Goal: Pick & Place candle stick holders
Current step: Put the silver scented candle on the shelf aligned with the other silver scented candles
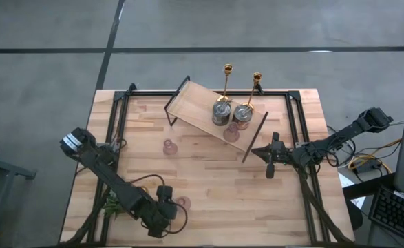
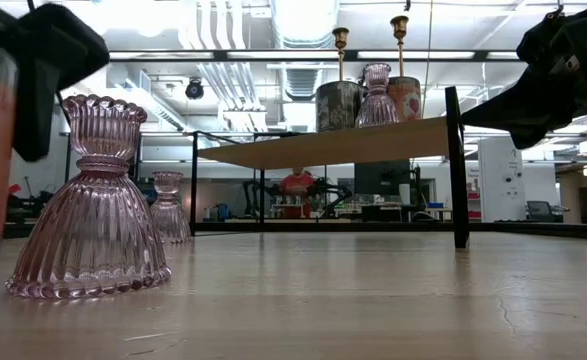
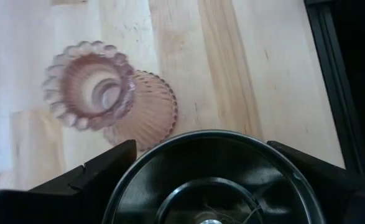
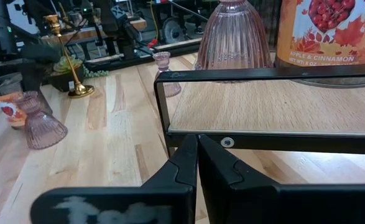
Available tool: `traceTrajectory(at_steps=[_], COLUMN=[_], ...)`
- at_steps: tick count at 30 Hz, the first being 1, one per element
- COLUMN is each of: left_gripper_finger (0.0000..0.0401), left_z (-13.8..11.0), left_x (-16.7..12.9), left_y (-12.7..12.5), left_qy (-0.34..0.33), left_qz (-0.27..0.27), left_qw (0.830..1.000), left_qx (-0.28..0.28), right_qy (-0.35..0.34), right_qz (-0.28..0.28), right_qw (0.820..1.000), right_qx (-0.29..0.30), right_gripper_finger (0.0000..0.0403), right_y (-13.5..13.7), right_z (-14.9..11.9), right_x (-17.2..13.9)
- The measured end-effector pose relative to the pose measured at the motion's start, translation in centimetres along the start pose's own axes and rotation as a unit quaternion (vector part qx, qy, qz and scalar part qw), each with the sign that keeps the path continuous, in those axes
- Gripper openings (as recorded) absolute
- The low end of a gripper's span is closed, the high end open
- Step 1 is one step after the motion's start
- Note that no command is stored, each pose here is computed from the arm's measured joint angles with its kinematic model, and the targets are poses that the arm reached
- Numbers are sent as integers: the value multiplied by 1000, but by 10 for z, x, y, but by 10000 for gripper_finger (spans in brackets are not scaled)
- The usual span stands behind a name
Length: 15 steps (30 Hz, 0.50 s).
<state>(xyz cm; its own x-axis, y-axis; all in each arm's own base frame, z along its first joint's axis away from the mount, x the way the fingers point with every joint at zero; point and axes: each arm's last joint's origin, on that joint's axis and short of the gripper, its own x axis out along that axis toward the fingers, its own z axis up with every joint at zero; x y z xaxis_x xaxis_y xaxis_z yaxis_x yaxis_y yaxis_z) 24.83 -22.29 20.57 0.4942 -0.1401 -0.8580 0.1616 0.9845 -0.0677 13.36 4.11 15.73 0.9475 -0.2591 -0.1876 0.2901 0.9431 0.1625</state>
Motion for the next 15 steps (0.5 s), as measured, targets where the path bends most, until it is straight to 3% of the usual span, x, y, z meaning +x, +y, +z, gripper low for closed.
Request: traceTrajectory(at_steps=[7, 15], left_gripper_finger=[346, 346], left_z=[3, 15], left_x=[-27, -67], left_y=[18, 71], left_qy=[2, -13], left_qz=[14, 57], left_qw=[1000, 993], left_qx=[-27, -104], right_qy=[0, 0], right_qz=[0, 0], right_qw=[1000, 1000], right_qx=[0, 0], right_gripper_finger=[8, 8], right_y=[0, 0], right_z=[0, 0], right_x=[0, 0])
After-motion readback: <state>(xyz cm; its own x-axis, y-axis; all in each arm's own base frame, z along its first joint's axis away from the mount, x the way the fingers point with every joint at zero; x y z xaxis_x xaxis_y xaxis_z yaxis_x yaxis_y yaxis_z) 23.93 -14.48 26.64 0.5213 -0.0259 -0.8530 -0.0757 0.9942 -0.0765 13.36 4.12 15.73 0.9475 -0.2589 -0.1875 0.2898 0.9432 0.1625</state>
